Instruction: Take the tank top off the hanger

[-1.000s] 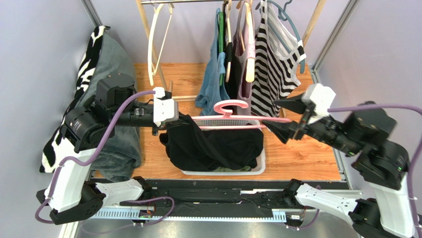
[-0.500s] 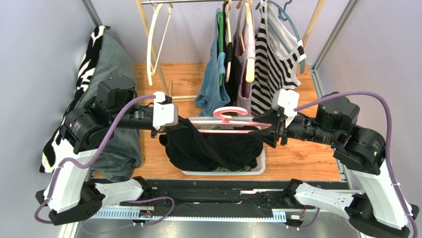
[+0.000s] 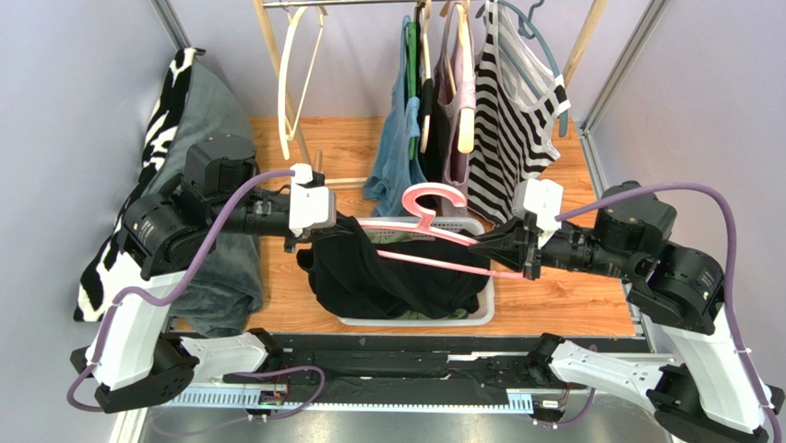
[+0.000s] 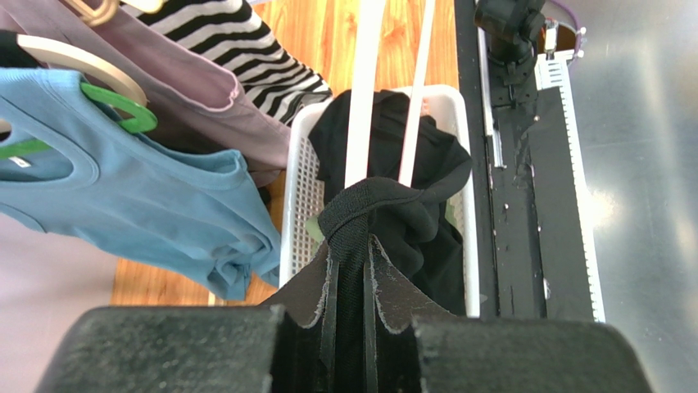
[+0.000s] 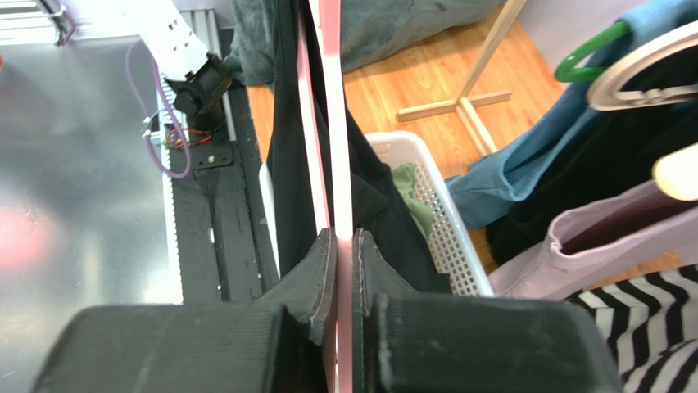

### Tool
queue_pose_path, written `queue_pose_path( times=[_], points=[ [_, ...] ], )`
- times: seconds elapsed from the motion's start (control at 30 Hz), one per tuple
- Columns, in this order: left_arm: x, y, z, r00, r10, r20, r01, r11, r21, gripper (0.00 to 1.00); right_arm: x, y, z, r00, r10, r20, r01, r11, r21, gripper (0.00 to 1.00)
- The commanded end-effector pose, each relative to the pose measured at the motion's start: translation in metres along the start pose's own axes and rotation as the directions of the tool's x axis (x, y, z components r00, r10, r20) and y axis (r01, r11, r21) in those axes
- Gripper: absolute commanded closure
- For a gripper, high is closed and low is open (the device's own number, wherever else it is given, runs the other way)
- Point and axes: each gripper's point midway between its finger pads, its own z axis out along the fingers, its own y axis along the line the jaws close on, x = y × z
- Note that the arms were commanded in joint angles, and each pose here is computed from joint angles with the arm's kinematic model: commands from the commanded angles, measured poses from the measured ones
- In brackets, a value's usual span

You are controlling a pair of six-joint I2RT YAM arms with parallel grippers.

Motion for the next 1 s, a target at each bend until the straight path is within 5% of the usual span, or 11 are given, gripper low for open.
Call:
queue_pose_path(
  times=[0.0, 0.03, 0.07, 0.1, 0.17, 0.5, 0.97],
  points=[
    [-0.047, 0.021, -0.004, 0.987, 0.074, 0.142, -0.064, 0.995, -0.076, 0.92, -0.013, -0.018, -0.014, 0.997, -0.003, 0.082, -0.008, 0.990, 0.141, 1.00],
    [-0.051, 0.026, -0.003, 0.986, 0.079, 0.150, -0.067, 0.994, -0.085, 0.82, -0.017, -0.022, -0.019, 0.994, -0.009, 0.106, -0.009, 0.985, 0.171, 1.00],
    [-0.053, 0.028, -0.003, 0.985, 0.083, 0.154, -0.069, 0.993, -0.090, 0.50, -0.018, -0.022, -0.022, 0.993, -0.013, 0.120, -0.009, 0.983, 0.182, 1.00],
    [-0.056, 0.032, -0.004, 0.984, 0.084, 0.156, -0.068, 0.992, -0.106, 0.32, -0.017, -0.020, -0.029, 0.991, -0.013, 0.136, -0.014, 0.981, 0.194, 1.00],
    [-0.060, 0.043, -0.002, 0.983, 0.085, 0.160, -0.062, 0.988, -0.143, 0.08, -0.019, -0.022, -0.036, 0.987, -0.016, 0.162, -0.020, 0.975, 0.221, 1.00],
    [-0.060, 0.070, -0.019, 0.986, 0.090, 0.143, -0.038, 0.942, -0.333, 0.08, -0.012, -0.019, -0.063, 0.981, -0.002, 0.194, -0.054, 0.958, 0.283, 1.00],
    [-0.021, 0.043, -0.004, 0.995, -0.017, 0.102, 0.042, 0.969, -0.245, 0.56, -0.018, -0.021, -0.065, 0.978, 0.000, 0.210, -0.063, 0.954, 0.292, 1.00]
  ],
)
